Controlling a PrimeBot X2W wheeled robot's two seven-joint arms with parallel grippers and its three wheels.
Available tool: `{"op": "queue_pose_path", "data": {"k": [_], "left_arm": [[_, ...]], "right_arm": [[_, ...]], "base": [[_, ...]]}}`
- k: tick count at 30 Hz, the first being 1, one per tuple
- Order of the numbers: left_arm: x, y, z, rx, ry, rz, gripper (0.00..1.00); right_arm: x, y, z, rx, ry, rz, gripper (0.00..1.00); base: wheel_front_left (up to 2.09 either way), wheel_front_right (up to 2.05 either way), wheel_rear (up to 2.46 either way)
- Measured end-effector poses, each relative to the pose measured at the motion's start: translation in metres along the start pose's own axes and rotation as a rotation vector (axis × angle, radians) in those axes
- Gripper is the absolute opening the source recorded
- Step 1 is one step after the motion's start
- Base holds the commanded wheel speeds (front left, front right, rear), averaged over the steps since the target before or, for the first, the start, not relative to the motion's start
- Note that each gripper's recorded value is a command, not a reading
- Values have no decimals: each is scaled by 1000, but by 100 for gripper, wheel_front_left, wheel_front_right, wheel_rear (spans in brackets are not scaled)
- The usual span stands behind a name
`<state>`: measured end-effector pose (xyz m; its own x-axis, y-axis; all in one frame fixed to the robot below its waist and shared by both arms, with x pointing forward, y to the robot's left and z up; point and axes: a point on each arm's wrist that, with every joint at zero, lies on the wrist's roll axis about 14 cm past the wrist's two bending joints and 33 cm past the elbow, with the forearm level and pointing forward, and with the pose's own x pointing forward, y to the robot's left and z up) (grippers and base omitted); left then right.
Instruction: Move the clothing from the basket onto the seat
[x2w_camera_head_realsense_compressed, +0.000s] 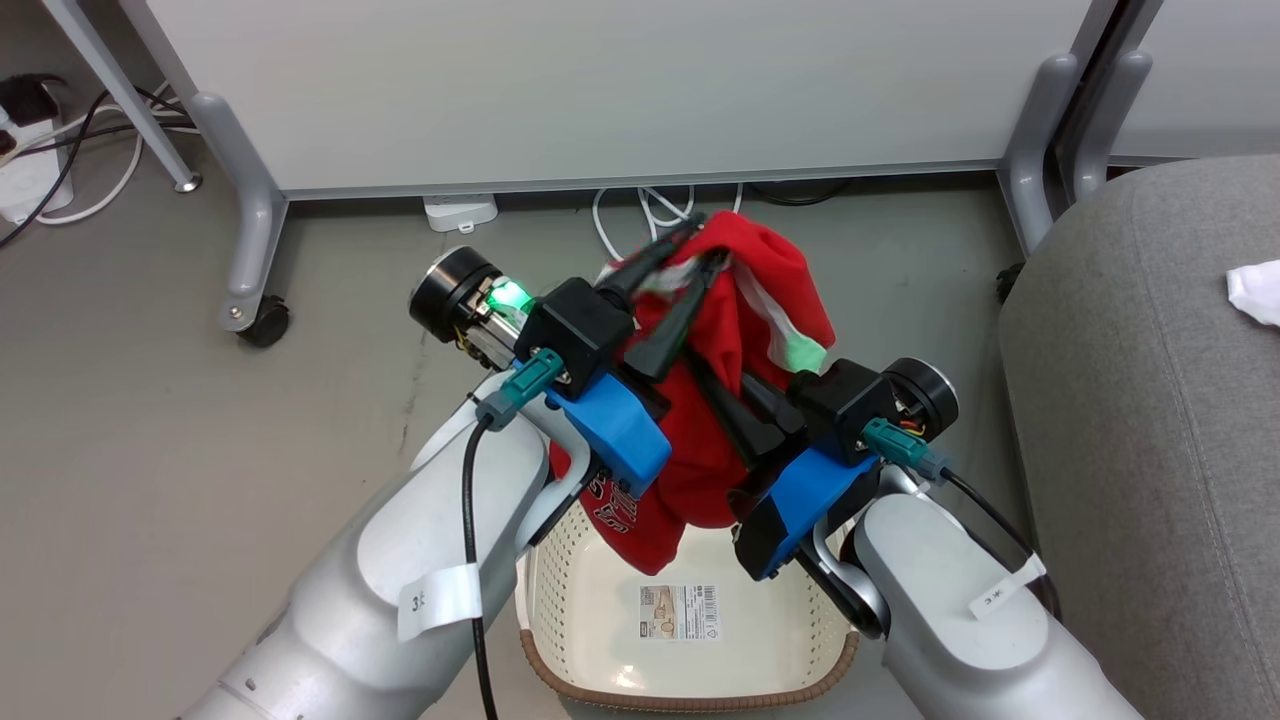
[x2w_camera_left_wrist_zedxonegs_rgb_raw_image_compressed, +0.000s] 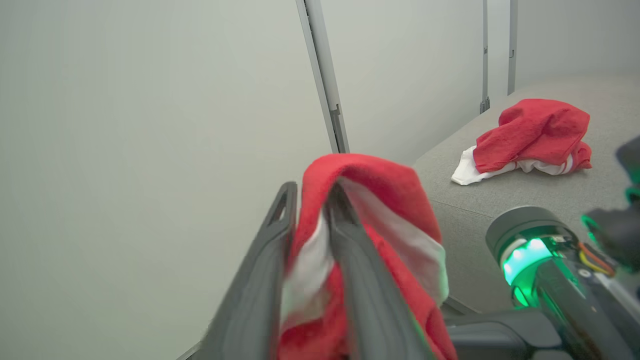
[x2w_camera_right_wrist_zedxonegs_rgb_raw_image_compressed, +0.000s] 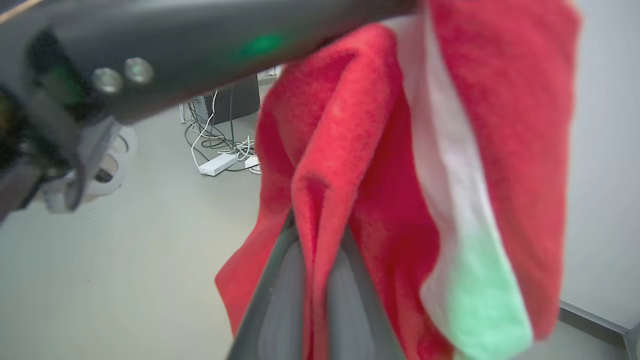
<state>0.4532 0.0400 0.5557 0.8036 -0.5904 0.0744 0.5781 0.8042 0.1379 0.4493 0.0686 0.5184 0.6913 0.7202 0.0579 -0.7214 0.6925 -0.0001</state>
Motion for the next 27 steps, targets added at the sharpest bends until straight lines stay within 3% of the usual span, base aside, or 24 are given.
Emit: {"op": "queue_pose_path", "data": {"k": [15, 27], "left_arm": [[2, 2, 2, 15, -9, 2, 100], [15, -6, -8, -5, -20, -32, 100]], "right_arm": [[-1, -6, 2, 8, -8, -21, 0], [-18, -55, 4, 24, -37, -164, 0]], "base": [[0, 0, 0], [0, 0, 0]]}}
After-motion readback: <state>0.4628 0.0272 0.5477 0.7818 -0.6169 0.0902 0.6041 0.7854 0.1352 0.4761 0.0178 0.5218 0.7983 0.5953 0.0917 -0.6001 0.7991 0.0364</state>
